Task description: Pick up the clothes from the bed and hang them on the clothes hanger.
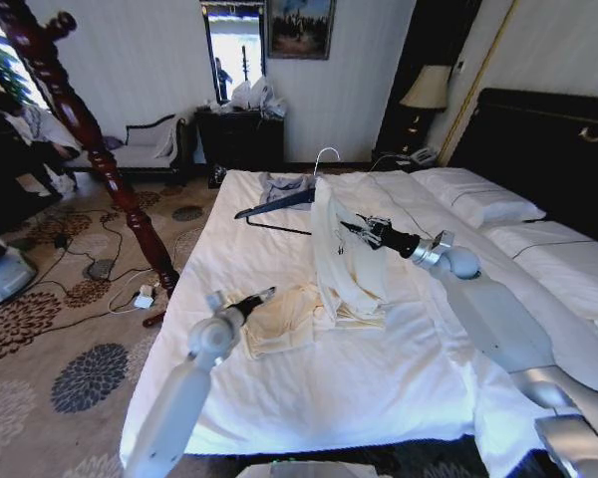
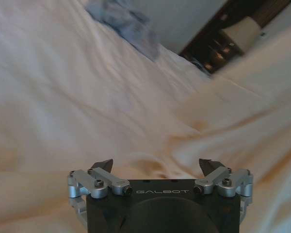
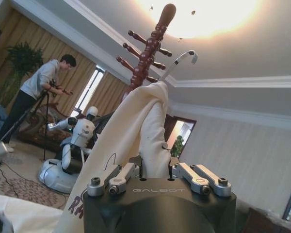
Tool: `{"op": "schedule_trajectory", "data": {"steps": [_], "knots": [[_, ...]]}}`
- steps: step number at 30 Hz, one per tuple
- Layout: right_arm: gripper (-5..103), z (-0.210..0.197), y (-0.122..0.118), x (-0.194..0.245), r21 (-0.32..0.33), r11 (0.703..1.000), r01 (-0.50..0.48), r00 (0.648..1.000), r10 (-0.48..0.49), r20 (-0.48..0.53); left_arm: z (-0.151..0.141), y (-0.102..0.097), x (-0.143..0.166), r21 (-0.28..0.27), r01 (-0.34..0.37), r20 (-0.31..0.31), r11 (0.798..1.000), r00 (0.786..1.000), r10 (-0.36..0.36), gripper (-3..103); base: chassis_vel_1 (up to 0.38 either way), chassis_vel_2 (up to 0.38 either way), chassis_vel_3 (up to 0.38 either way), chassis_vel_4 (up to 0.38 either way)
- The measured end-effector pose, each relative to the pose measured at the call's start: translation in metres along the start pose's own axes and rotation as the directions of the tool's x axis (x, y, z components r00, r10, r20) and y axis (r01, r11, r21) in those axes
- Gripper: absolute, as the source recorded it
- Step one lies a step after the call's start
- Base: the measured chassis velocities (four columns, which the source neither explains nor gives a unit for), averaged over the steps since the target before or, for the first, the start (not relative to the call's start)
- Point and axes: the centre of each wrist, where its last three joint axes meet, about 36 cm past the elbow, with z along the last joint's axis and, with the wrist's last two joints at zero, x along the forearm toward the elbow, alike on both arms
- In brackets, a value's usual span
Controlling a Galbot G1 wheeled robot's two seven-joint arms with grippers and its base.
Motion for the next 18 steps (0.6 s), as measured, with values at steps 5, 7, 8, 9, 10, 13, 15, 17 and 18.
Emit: {"op": "schedule_trajectory", "data": {"steps": [5, 7, 8, 9, 10, 13, 15, 17, 18], "knots": [[23, -0.007, -0.004, -0.006, 0.005, 1.000, 0.010, 1.000, -0.010, 0.016, 0.004, -0.014, -0.027, 0.020, -0.019, -0.023, 1.000, 1.000, 0.020, 98, 0.000, 0.000, 0.000, 0.000], [23, -0.008, -0.004, -0.007, 0.006, 1.000, 0.012, 1.000, -0.012, 0.019, 0.004, -0.015, -0.031, 0.021, -0.020, -0.025, 1.000, 0.999, 0.020, 98, 0.000, 0.000, 0.000, 0.000], [23, -0.010, -0.005, -0.009, 0.007, 1.000, 0.014, 1.000, -0.014, 0.023, 0.003, -0.015, -0.034, 0.025, -0.022, -0.025, 0.999, 0.999, 0.023, 98, 0.000, 0.000, 0.000, 0.000], [23, -0.011, -0.006, -0.010, 0.007, 1.000, 0.015, 0.999, -0.015, 0.028, 0.002, -0.015, -0.037, 0.030, -0.025, -0.025, 0.999, 0.999, 0.026, 96, 0.000, 0.000, 0.000, 0.000], [23, -0.013, -0.006, -0.012, 0.007, 1.000, 0.018, 0.999, -0.018, 0.034, -0.001, -0.016, -0.041, 0.043, -0.034, -0.023, 0.998, 0.999, 0.035, 93, 0.000, 0.000, 0.000, 0.000], [23, -0.015, -0.007, -0.015, 0.009, 1.000, 0.021, 0.999, -0.021, 0.039, -0.005, -0.016, -0.046, 0.071, -0.052, -0.028, 0.996, 0.998, 0.054, 86, 0.000, 0.000, 0.000, 0.000], [23, -0.016, -0.008, -0.018, 0.009, 1.000, 0.022, 0.999, -0.022, 0.045, -0.004, -0.019, -0.051, 0.096, -0.068, -0.035, 0.993, 0.997, 0.072, 81, 0.000, 0.000, 0.000, 0.000], [23, -0.017, -0.008, -0.019, 0.009, 1.000, 0.022, 0.999, -0.022, 0.048, -0.001, -0.021, -0.053, 0.105, -0.076, -0.040, 0.992, 0.996, 0.081, 75, 0.000, 0.000, 0.000, 0.000], [23, -0.017, -0.008, -0.020, 0.008, 1.000, 0.022, 0.998, -0.023, 0.050, 0.001, -0.023, -0.056, 0.112, -0.080, -0.046, 0.990, 0.995, 0.086, 69, 0.000, 0.000, 0.000, 0.000]]}}
